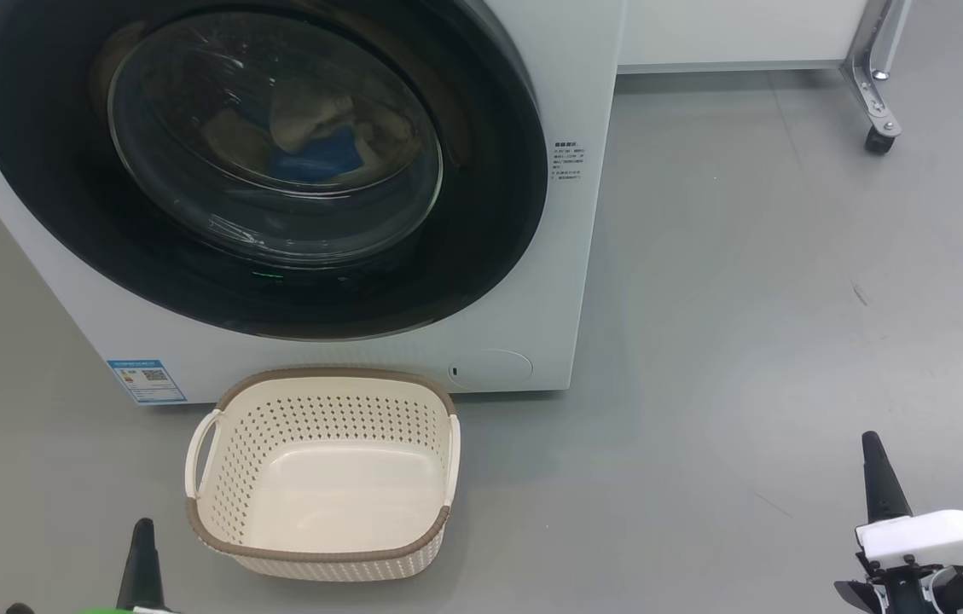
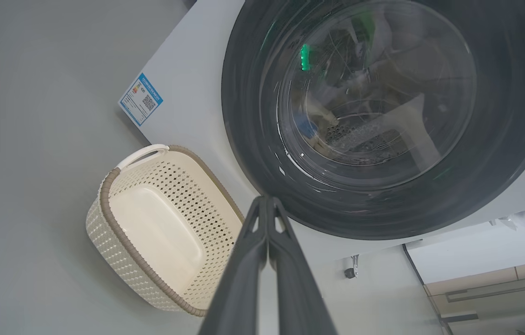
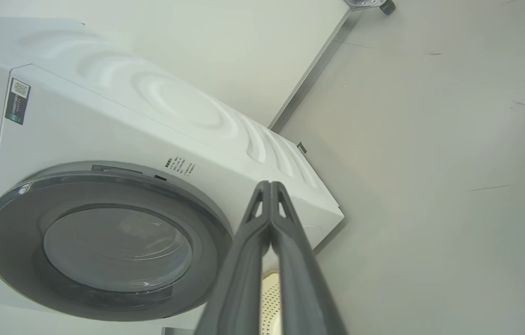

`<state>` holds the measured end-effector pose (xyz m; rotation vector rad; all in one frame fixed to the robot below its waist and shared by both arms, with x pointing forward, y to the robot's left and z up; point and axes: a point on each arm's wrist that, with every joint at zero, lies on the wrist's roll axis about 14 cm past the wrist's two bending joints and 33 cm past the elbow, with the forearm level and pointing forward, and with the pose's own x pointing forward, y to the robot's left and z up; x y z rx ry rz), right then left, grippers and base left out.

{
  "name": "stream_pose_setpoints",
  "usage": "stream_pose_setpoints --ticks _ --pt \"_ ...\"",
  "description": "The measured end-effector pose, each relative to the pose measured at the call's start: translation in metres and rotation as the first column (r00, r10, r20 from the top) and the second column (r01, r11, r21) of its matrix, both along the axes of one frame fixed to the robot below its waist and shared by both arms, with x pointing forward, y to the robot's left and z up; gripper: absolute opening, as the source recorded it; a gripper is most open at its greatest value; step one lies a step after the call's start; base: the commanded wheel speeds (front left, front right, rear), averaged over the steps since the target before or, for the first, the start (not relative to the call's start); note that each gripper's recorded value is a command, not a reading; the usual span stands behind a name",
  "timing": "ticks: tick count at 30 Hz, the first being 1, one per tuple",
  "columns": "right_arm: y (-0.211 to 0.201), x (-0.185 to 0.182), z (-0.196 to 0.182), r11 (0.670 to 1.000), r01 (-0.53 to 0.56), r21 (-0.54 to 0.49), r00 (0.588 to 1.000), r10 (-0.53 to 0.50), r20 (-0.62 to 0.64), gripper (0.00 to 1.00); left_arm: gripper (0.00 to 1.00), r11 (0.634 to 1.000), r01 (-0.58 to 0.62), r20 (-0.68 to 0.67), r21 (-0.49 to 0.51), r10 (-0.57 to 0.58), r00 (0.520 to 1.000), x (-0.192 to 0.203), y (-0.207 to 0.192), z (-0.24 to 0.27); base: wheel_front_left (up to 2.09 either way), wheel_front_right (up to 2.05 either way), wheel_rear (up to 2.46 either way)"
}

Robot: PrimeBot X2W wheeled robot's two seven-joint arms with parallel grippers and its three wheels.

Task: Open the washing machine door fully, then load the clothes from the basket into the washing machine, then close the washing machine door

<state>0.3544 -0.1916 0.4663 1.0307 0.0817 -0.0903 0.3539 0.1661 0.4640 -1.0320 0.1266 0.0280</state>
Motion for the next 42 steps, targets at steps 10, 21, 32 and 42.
stream_pose_setpoints --ticks 10,21,32,42 --pt "-0.003 0.004 0.002 0.991 0.018 0.132 1.0 -0.018 0.002 0.0 0.0 0.992 -0.023 -0.008 -0.126 0.023 1.0 0.004 0.005 0.002 0.0 0.0 0.0" --pt "-0.006 0.008 0.004 0.965 0.028 0.261 1.0 -0.029 0.002 0.0 0.0 0.965 -0.037 -0.007 -0.259 0.036 0.999 0.01 0.008 0.007 0.0 0.0 0.0" --pt "-0.009 0.012 0.007 0.917 0.039 0.396 0.999 -0.046 0.008 0.0 0.0 0.917 -0.053 -0.011 -0.395 0.053 0.999 0.014 0.013 0.01 0.0 0.0 0.0" --pt "-0.012 0.017 0.012 0.857 0.036 0.514 0.998 -0.055 0.021 0.0 0.0 0.858 -0.062 -0.013 -0.509 0.064 0.998 0.018 0.017 0.014 0.0 0.0 0.0"
